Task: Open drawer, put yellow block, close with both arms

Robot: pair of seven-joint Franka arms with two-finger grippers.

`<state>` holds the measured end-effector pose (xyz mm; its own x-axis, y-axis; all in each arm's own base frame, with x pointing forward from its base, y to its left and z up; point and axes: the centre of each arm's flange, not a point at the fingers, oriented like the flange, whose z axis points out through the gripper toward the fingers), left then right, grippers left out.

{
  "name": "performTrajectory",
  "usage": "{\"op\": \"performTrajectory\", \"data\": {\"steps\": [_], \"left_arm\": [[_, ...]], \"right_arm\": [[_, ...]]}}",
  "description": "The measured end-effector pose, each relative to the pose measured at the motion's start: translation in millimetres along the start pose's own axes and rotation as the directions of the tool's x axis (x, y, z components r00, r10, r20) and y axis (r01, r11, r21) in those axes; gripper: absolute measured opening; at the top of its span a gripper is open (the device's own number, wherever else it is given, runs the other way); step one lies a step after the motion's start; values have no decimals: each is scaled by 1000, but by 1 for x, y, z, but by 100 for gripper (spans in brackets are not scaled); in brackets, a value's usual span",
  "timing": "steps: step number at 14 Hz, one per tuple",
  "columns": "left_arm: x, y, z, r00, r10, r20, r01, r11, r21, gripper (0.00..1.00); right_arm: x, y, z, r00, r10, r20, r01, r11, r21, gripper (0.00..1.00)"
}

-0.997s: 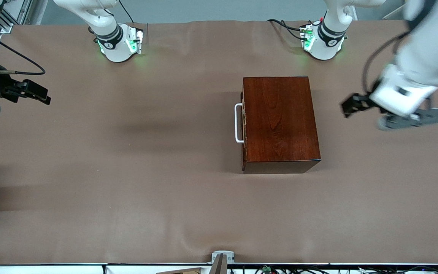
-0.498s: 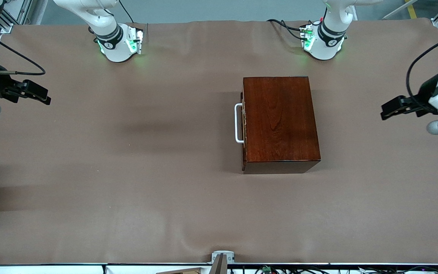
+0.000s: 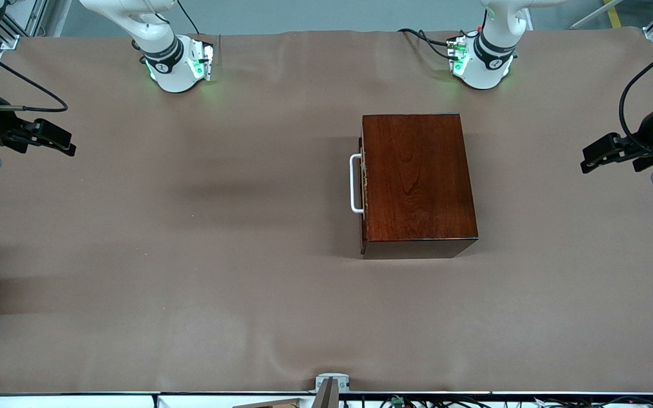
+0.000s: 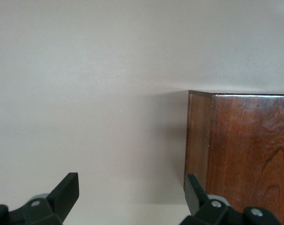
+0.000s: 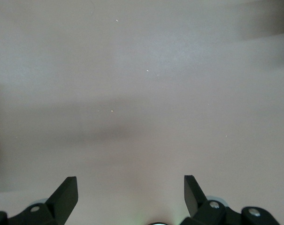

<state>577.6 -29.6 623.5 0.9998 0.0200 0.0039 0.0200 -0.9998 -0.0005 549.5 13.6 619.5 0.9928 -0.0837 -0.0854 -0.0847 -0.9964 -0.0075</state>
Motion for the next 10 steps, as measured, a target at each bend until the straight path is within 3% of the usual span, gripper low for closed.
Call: {"op": "performTrajectory", "data": {"steps": [10], "left_arm": [[-1,4,3,1000,7,-1,-7,1000,0,100]], "right_arm": [[0,0,0,1000,0,0,0,1000,0,100]]}}
